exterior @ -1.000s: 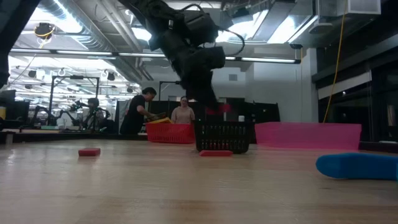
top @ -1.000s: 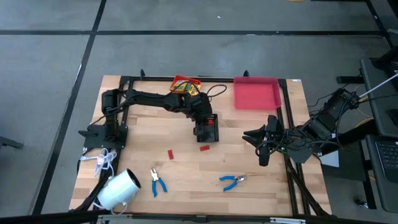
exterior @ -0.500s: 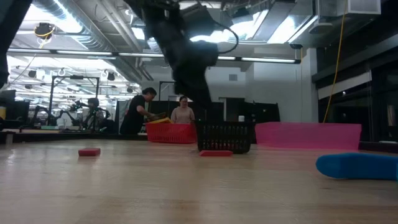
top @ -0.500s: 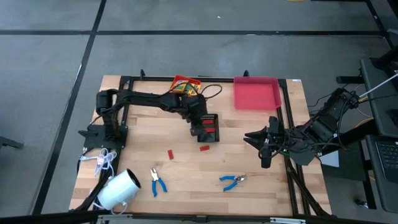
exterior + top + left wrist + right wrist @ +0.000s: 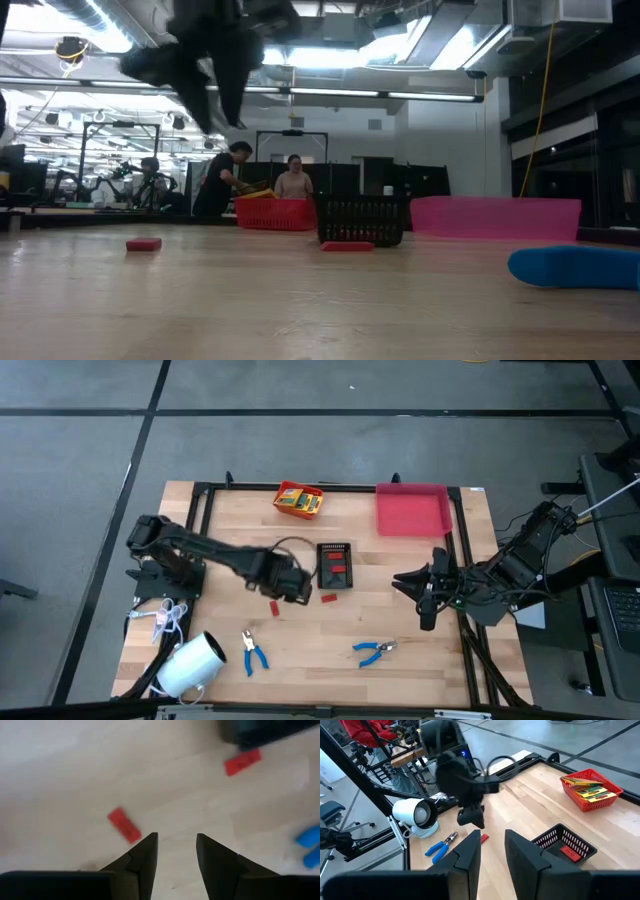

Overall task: Pick & Place School Supplies
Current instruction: Put the red eraser into the black bin

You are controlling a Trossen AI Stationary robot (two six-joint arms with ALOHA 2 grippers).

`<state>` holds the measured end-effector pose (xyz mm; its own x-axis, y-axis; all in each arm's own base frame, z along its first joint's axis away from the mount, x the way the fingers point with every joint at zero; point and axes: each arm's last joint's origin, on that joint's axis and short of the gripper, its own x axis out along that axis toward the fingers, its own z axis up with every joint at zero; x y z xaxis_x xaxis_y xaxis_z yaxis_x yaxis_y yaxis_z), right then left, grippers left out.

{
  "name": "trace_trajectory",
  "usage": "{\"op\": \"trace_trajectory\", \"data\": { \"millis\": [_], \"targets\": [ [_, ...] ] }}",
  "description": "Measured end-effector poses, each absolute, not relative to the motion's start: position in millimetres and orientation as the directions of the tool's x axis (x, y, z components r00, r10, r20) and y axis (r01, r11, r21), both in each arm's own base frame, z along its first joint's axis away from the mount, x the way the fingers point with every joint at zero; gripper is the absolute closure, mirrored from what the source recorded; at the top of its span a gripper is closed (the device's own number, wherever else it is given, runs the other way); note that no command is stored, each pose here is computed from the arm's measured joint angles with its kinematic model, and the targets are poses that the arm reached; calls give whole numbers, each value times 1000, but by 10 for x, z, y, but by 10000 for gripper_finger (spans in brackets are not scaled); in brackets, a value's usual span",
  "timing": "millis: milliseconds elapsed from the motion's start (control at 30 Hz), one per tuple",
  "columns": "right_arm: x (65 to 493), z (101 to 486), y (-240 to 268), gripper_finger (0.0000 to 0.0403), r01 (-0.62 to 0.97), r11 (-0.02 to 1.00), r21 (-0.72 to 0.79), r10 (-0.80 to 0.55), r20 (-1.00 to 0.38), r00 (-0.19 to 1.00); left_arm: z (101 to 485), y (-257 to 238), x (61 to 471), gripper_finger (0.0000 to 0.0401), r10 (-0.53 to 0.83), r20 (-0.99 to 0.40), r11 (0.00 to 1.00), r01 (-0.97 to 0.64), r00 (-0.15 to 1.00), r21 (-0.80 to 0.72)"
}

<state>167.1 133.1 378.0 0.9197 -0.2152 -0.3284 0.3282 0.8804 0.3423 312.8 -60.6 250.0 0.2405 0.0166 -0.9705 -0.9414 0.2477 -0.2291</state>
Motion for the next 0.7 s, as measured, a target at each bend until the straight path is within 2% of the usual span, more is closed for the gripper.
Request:
{"op": "trace_trajectory", "data": {
  "millis": [133, 233, 433, 700],
  "targets": [
    [1674, 3788, 1335, 312, 323, 879, 350, -209, -325, 922, 2390, -858, 3014, 270, 22, -979, 78, -977, 202, -200],
    [1676, 3791, 1337, 312, 318, 885, 340, -208, -322, 924, 2226, -963, 2934, 270, 28, -982, -7, -983, 185, -185],
    [1688, 3818, 1349, 312, 300, 891, 340, -198, -304, 932, 1891, -993, 2970, 254, 20, -940, -60, -938, 340, -341],
    [1690, 3819, 1356, 312, 286, 888, 360, -175, -311, 934, 1696, -934, 2850, 214, 54, -958, -63, -956, 283, -286]
  ]
}}
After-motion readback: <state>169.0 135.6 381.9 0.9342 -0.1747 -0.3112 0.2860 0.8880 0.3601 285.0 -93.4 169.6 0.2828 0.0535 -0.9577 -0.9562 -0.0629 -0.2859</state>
